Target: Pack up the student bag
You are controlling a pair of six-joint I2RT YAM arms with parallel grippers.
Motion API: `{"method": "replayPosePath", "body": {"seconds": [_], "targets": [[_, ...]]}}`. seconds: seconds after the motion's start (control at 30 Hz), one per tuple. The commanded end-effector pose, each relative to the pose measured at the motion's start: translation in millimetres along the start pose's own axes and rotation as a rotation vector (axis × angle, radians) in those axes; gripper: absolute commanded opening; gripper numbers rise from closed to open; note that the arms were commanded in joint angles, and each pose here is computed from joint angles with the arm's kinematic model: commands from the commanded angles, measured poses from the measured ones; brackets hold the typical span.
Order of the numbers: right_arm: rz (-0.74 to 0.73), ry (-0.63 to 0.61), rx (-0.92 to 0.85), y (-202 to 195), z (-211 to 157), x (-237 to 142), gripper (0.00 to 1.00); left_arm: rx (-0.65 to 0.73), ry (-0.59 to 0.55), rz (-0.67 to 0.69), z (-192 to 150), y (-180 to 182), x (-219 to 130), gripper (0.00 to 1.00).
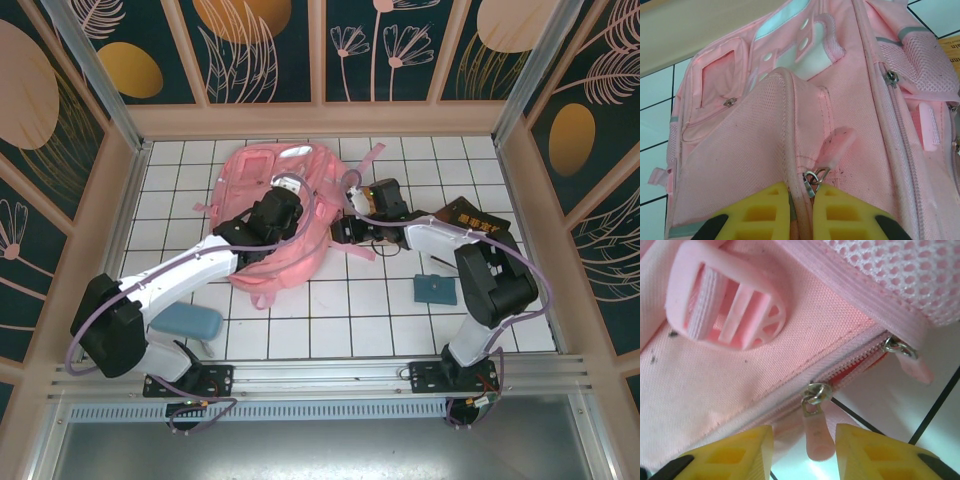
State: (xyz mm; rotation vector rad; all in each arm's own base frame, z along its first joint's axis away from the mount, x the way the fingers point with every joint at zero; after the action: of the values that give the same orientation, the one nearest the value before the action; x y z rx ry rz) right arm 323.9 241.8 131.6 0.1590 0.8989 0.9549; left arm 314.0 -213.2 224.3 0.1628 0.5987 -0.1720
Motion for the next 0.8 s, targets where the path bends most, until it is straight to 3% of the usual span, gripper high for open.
{"method": "replayPosePath", "body": {"seconds": [0.0,0.23,0.77], "targets": [[0.121,-0.047,-0.206,16,10,-9,0.35,-0.079,-0.188,-0.017,40,9,-26,0.0],[0.132,-0.035,-0.264,13,13,-2,0.34,-0.067,-0.189,-0.03,40,8,-29,0.0],[-0.009,-0.072,-0.456,1,18,0,0.31,-0.049,-0.204,-0.021,41,13,-36,0.0]]}}
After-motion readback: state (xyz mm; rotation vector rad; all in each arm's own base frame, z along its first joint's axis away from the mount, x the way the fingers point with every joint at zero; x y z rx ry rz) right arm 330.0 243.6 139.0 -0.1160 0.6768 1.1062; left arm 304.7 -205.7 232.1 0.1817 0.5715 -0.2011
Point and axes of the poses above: each hand's point on the last joint's axis, 136 mm out from that joint toward the fingers, its own x axis out along the fingers, its own y axis along the line the jaws close on, z = x × y, the point moved 5 cm from there along -x, back along the fingers, and after that the axes turned 5 degrees about -x, right-handed, at the moved point
